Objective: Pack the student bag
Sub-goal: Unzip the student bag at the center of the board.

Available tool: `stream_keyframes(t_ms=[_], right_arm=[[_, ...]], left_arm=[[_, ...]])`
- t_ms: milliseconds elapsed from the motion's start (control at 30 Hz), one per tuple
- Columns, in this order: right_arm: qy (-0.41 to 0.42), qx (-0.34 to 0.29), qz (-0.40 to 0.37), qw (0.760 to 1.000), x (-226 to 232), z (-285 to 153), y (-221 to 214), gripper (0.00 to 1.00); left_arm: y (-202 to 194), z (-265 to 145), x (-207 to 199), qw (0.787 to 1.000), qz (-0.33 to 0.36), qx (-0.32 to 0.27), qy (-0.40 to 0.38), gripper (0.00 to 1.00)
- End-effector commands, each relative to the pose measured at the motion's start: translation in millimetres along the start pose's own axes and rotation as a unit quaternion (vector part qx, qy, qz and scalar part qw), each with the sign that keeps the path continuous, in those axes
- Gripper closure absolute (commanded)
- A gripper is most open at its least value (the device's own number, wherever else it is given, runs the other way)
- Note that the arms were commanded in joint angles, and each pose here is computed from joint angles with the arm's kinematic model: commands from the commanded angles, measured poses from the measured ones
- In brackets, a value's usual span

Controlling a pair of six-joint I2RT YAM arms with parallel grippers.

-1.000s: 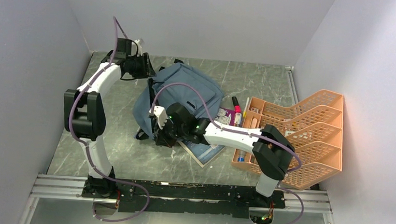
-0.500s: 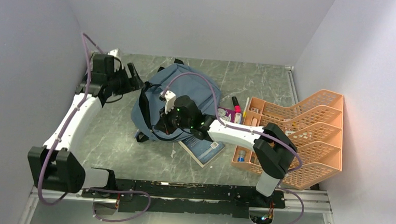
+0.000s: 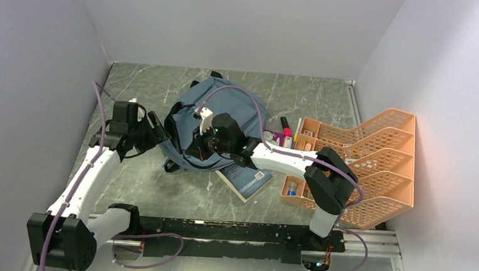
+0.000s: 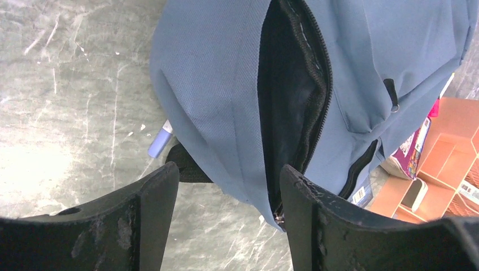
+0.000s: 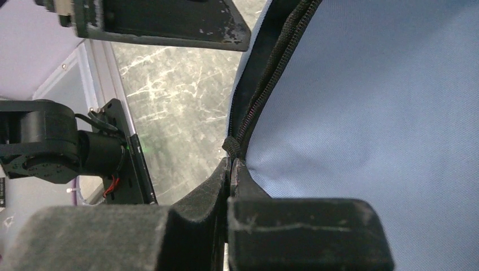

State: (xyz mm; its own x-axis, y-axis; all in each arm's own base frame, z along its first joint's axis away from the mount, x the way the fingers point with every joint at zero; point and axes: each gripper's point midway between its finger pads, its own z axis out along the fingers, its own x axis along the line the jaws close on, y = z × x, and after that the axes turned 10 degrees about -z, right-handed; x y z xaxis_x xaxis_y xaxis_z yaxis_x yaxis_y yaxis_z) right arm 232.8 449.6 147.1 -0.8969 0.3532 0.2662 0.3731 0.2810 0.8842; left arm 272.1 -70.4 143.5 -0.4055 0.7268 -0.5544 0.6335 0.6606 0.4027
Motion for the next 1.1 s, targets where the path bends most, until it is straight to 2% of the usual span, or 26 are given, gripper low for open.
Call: stream_keyframes(t_ms=[0,233,267,300,500,600,900,1067], right_arm=[[0.011,-0.02,-0.004,1.0,1,7,14,1.0],[0.018,-0.015,-0.003,1.0,3,8,11,1.0],[0.019,-0.015,-0.004,1.0,3,8,11,1.0],[0.019,-0.015,-0.006,1.0,3,8,12,1.0],[0.016,-0.021,-0.013,1.0,2,4,20,1.0],[0.027,-0.021,-0.018,0.999,7,1,25,1.0],[0.083,0.01,-0.049,0.995,27,-13,20,1.0],[0.076,0.036,-0.056,0.995,26,-25,2,1.0]], left_arm=[[3,12,1,1.0,-0.023,-0.005,0.001,0.31],[0,27,-3,1.0,-0.023,0.011,-0.011,0.33],[-2,29,-4,1.0,-0.023,0.016,-0.014,0.37],[-4,32,-6,0.999,-0.021,0.021,-0.021,0.46],[-6,39,-19,0.998,-0.006,0.042,-0.045,0.83],[2,37,-29,0.998,0.001,0.036,-0.056,0.94],[59,33,-67,0.997,0.024,-0.033,-0.066,0.95],[87,43,-85,0.996,0.033,-0.052,-0.068,0.95]])
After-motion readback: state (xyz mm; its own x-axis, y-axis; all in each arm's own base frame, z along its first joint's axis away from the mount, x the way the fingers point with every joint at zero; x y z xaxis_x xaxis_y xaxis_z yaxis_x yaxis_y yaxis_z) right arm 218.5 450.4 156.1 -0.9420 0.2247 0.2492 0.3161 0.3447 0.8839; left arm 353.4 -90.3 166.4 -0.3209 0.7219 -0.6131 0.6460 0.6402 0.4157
